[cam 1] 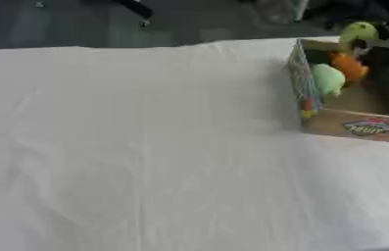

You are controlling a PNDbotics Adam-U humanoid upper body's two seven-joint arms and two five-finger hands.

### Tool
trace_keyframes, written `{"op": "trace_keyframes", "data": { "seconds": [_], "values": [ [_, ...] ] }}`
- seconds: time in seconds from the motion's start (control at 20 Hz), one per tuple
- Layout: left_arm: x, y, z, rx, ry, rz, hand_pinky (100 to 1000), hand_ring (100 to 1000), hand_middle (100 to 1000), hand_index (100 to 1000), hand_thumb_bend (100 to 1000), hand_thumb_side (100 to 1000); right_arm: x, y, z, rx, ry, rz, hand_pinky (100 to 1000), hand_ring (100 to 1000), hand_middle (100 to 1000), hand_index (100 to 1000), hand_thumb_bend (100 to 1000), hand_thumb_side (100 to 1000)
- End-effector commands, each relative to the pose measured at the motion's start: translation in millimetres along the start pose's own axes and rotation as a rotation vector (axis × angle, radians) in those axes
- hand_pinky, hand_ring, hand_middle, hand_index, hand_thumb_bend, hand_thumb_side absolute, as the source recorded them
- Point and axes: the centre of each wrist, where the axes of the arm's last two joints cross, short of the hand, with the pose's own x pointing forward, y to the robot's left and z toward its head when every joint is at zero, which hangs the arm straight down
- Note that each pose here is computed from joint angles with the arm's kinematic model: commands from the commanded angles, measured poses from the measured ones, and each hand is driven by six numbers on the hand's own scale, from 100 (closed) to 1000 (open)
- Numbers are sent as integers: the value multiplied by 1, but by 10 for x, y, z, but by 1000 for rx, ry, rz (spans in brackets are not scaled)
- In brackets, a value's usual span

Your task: Pick up the objects with one hand, pass them to the other hand, and then place them into the box on the other side of the table.

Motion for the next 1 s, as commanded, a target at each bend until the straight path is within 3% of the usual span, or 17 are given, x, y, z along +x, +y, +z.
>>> {"op": "trace_keyframes", "data": {
  "seconds": [0.05,0.1,0.15,0.25,0.4,0.55,0.8,0.85,0.9,0.95,1.0],
  "values": [
    [4,131,-73,42,-19,-17,640,639,594,788,388,282,-58,-234,-25,-51,6,45,922,905,655,750,100,100],
    [1,134,-74,46,-16,-18,640,639,594,788,388,283,-90,-223,-25,-45,12,51,923,911,669,762,100,100],
    [-1,136,-75,48,-15,-18,641,640,594,788,389,283,-115,-214,-25,-39,17,56,936,950,755,848,118,100],
    [-4,137,-76,49,-14,-20,640,640,594,788,390,283,-151,-194,-26,-29,20,63,958,1000,818,927,180,129],
    [-9,138,-77,51,-12,-22,641,640,595,788,392,285,-173,-182,-31,-25,14,71,969,1000,846,966,252,181],
    [-8,139,-78,54,-12,-21,640,639,594,788,392,287,-175,-176,-35,-25,7,76,970,1000,851,975,266,219],
    [-14,139,-75,57,-9,-22,640,639,593,788,391,287,-175,-171,-39,-36,10,75,971,1000,852,978,252,225],
    [-14,139,-74,58,-8,-22,639,639,592,788,391,287,-169,-170,-39,-39,9,70,972,1000,849,975,231,225],
    [-15,139,-74,59,-7,-21,638,638,592,787,389,287,-155,-171,-38,-45,8,58,976,1000,845,969,151,236],
    [-17,139,-73,61,-5,-21,638,638,591,787,386,289,-130,-174,-34,-52,4,35,986,1000,841,962,100,280],
    [-25,139,-69,67,2,-18,637,636,590,787,378,299,-69,-181,-25,-65,-17,-21,1000,1000,837,963,100,426]
  ]
}}
